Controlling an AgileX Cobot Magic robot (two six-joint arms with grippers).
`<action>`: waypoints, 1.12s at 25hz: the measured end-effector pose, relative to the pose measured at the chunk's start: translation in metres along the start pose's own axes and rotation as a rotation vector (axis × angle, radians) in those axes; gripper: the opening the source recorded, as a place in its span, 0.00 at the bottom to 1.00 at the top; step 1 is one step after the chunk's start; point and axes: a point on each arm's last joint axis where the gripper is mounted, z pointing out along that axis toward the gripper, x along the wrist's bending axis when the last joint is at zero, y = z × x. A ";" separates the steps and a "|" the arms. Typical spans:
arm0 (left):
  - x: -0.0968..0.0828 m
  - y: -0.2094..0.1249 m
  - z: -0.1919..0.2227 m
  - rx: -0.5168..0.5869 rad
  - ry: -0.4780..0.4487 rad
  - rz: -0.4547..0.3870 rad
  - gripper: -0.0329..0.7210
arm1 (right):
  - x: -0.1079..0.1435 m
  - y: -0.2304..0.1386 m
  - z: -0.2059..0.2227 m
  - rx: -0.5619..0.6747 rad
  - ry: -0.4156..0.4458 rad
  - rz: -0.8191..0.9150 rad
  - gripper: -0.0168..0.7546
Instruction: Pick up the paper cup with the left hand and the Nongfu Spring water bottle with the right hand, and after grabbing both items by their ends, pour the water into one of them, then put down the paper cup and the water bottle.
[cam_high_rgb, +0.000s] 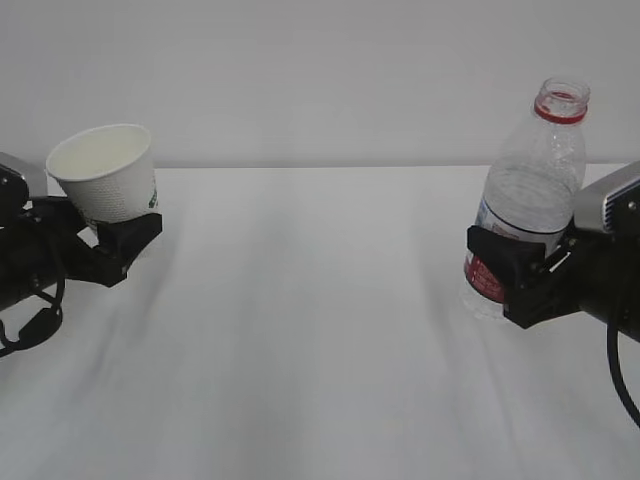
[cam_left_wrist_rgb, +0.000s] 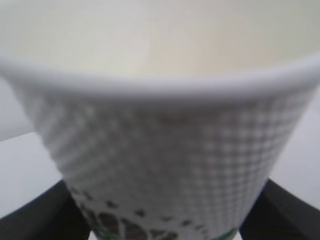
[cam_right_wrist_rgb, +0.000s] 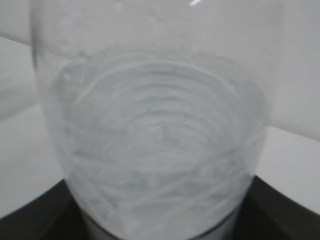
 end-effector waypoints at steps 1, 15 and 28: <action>-0.002 0.002 -0.005 0.000 0.005 -0.003 0.81 | 0.000 0.000 0.000 0.000 0.004 -0.004 0.69; -0.032 0.004 -0.068 0.048 0.031 -0.042 0.81 | 0.005 0.000 0.000 0.003 0.054 -0.043 0.69; -0.044 0.031 -0.092 -0.058 0.020 -0.068 0.81 | 0.008 -0.003 -0.001 0.029 0.087 -0.061 0.69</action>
